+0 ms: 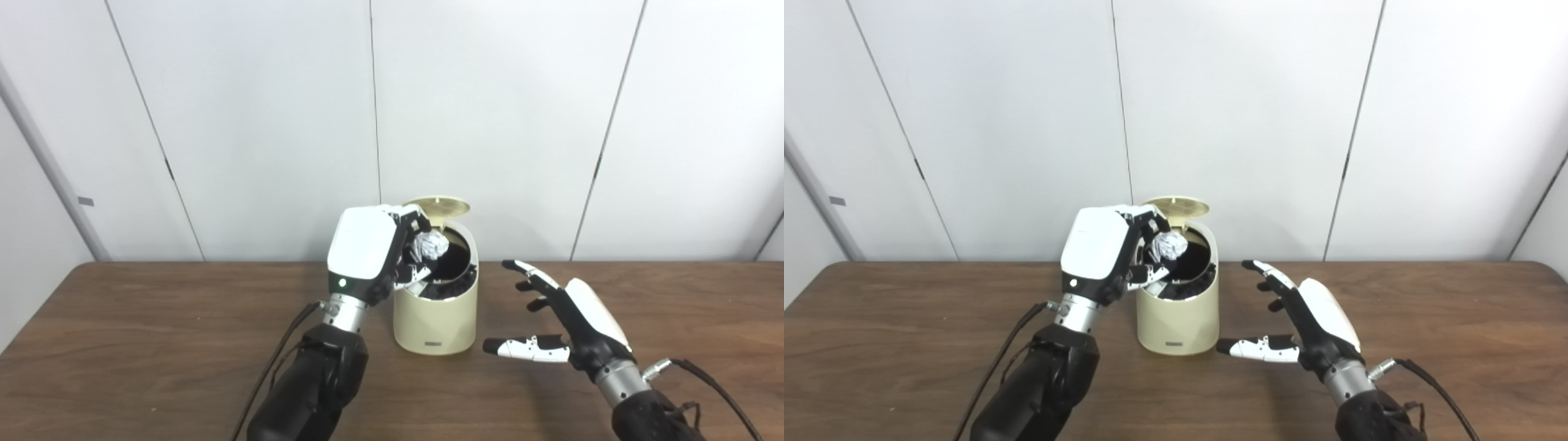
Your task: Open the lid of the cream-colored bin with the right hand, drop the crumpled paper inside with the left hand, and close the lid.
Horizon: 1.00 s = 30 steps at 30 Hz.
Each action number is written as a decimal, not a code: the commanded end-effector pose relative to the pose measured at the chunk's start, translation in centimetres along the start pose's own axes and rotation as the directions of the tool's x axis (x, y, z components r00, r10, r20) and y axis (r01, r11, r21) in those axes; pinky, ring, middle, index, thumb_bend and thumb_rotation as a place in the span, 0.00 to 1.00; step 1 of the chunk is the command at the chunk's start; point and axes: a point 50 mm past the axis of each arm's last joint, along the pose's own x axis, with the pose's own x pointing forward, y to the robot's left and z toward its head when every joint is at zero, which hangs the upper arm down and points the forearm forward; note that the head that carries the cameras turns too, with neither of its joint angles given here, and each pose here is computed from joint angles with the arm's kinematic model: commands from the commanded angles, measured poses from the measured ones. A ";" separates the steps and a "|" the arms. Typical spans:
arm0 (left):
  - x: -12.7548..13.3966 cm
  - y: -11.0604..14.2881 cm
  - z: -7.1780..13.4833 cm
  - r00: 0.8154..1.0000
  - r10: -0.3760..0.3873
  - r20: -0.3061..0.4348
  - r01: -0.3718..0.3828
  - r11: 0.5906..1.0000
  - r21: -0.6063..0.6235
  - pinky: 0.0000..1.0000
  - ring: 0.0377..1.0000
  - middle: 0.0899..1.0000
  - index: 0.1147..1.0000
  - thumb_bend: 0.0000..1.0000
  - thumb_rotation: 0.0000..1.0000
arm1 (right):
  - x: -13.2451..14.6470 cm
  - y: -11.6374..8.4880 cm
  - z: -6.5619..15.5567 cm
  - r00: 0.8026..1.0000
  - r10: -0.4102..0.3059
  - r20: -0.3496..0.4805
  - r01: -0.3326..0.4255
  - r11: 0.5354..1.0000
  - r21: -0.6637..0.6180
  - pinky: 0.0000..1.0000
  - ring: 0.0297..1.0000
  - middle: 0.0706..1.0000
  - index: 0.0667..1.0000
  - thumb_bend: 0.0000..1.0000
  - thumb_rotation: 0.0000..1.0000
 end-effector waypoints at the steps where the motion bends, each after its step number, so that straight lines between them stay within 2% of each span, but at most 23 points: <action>1: 2.6 1.6 0.4 0.995 0.087 0.049 -0.088 0.996 0.024 0.45 0.46 0.38 0.46 0.52 0.00 | 0.8 -1.9 1.5 0.995 -0.068 0.071 0.069 0.998 -0.012 0.65 0.81 0.91 0.87 0.78 0.47; 8: 2.6 1.6 0.4 0.997 0.063 0.053 -0.065 0.996 0.052 0.45 0.47 0.38 0.48 0.52 0.00 | 0.8 -2.0 1.3 0.996 -0.065 0.065 0.066 0.998 -0.007 0.65 0.81 0.91 0.88 0.81 0.52; 12: 2.5 1.7 0.4 0.997 0.042 0.059 -0.045 0.997 0.066 0.46 0.50 0.43 0.43 0.52 0.00 | 0.8 -2.0 1.4 0.996 -0.066 0.065 0.066 0.998 -0.005 0.64 0.81 0.91 0.88 0.80 0.50; 18: 2.3 2.3 0.4 0.997 0.025 0.073 -0.030 0.997 0.067 0.51 0.52 0.44 0.43 0.52 0.00 | 0.8 -1.9 1.4 0.996 -0.068 0.066 0.068 0.998 0.000 0.64 0.80 0.91 0.88 0.80 0.49; 26: 2.1 2.7 0.5 0.997 0.014 0.080 -0.019 0.998 0.065 0.50 0.52 0.44 0.43 0.52 0.00 | 0.8 -1.9 1.4 0.996 -0.068 0.063 0.068 0.998 -0.003 0.63 0.80 0.91 0.87 0.80 0.50; 27: 2.1 2.8 0.5 0.997 0.011 0.081 -0.017 0.998 0.065 0.50 0.52 0.46 0.43 0.52 0.05 | 0.8 -1.9 1.4 0.996 -0.068 0.063 0.068 0.998 -0.005 0.64 0.80 0.91 0.87 0.80 0.50; 30: 2.1 2.8 0.5 0.997 0.009 0.082 -0.014 0.998 0.063 0.50 0.52 0.48 0.43 0.52 0.08 | 0.7 -1.9 1.3 0.996 -0.069 0.063 0.069 0.998 -0.001 0.64 0.80 0.91 0.87 0.80 0.49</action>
